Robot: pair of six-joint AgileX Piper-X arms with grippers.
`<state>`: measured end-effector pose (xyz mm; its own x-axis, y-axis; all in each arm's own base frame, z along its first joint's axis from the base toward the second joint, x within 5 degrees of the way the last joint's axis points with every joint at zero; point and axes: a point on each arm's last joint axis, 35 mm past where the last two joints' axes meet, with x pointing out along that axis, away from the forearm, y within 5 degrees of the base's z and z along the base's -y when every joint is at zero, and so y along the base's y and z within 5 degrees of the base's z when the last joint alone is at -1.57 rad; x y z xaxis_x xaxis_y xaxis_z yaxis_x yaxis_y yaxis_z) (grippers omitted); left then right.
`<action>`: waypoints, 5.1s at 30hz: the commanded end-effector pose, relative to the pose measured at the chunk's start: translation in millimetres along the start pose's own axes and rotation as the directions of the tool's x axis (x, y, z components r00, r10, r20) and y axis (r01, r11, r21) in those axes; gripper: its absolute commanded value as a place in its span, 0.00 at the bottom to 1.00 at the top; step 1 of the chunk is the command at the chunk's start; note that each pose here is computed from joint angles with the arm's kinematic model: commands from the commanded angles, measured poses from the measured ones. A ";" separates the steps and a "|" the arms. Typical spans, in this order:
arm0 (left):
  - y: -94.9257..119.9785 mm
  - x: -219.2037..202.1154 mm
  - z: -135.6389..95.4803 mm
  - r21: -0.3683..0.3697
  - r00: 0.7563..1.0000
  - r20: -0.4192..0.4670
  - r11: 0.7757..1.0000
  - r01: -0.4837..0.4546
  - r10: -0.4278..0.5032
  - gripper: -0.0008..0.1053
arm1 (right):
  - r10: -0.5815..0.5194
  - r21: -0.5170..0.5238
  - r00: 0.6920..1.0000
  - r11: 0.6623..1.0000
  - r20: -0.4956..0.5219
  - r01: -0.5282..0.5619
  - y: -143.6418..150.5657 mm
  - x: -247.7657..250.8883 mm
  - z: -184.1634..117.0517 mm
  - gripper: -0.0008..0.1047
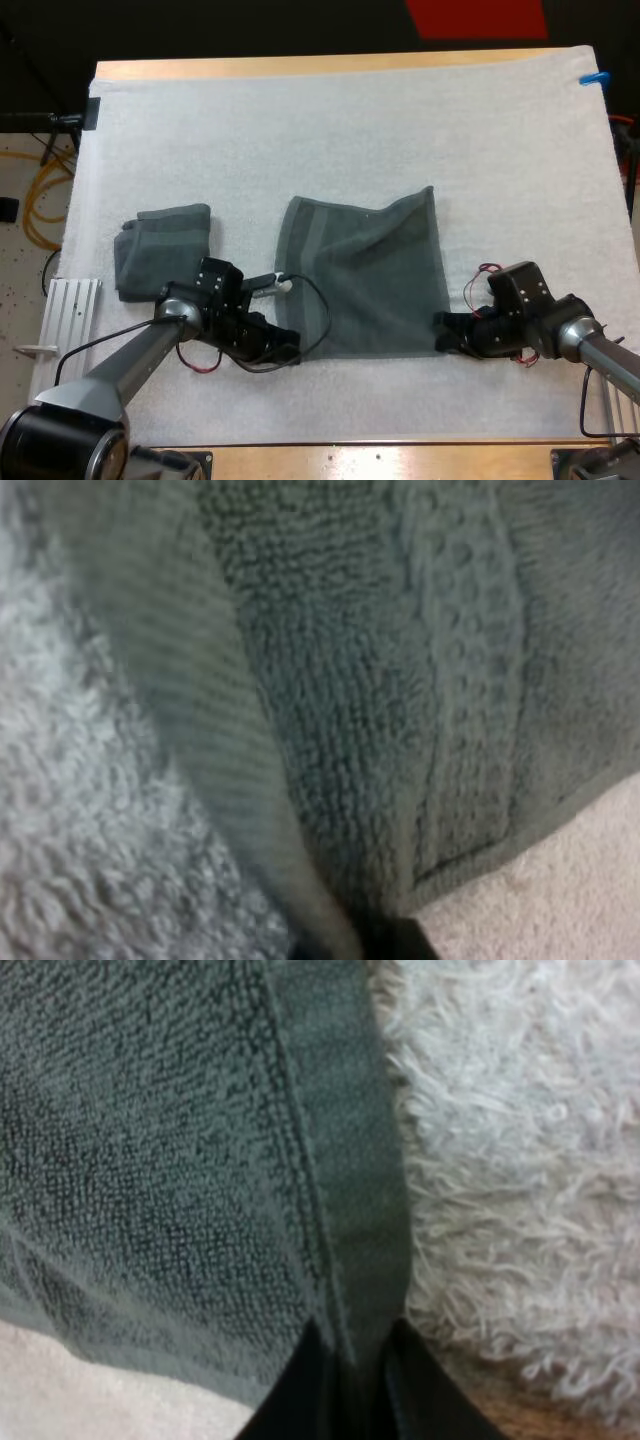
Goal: Pick towel from pile fold and stack
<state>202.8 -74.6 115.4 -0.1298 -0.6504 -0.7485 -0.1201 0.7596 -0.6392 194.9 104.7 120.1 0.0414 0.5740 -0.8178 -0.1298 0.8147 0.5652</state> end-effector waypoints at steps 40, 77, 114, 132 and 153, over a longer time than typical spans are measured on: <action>-41.5 -42.0 -1.3 0.097 0.954 0.222 0.978 0.183 -0.201 0.01 | 0.156 -0.003 0.942 0.987 0.297 -0.162 43.0 -61.6 10.2 0.01; -9.6 -45.8 53.9 0.169 0.856 0.448 0.965 0.201 -0.257 0.05 | -0.047 0.153 0.882 0.988 0.468 -0.028 24.5 -11.0 72.1 0.12; -86.8 -160.8 -59.4 0.449 0.716 0.678 0.864 -0.226 -0.165 0.49 | 0.003 -0.310 0.726 0.905 0.688 0.291 72.7 -122.2 27.3 0.77; -78.4 -164.0 -137.6 0.402 0.763 0.636 0.894 -0.199 -0.117 0.65 | -0.141 -0.224 0.774 0.911 0.618 0.345 66.9 -139.4 4.8 0.77; -78.2 -163.6 -137.1 0.399 0.765 0.634 0.895 -0.197 -0.114 0.65 | -0.010 -0.226 0.972 0.972 0.235 0.064 -29.7 -62.4 99.1 0.77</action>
<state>98.3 -29.0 309.8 0.5315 -0.5879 -0.6098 0.3204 0.8060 -0.4978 290.4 52.2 162.9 0.2652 0.5464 -0.7944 -0.3171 0.8275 0.4633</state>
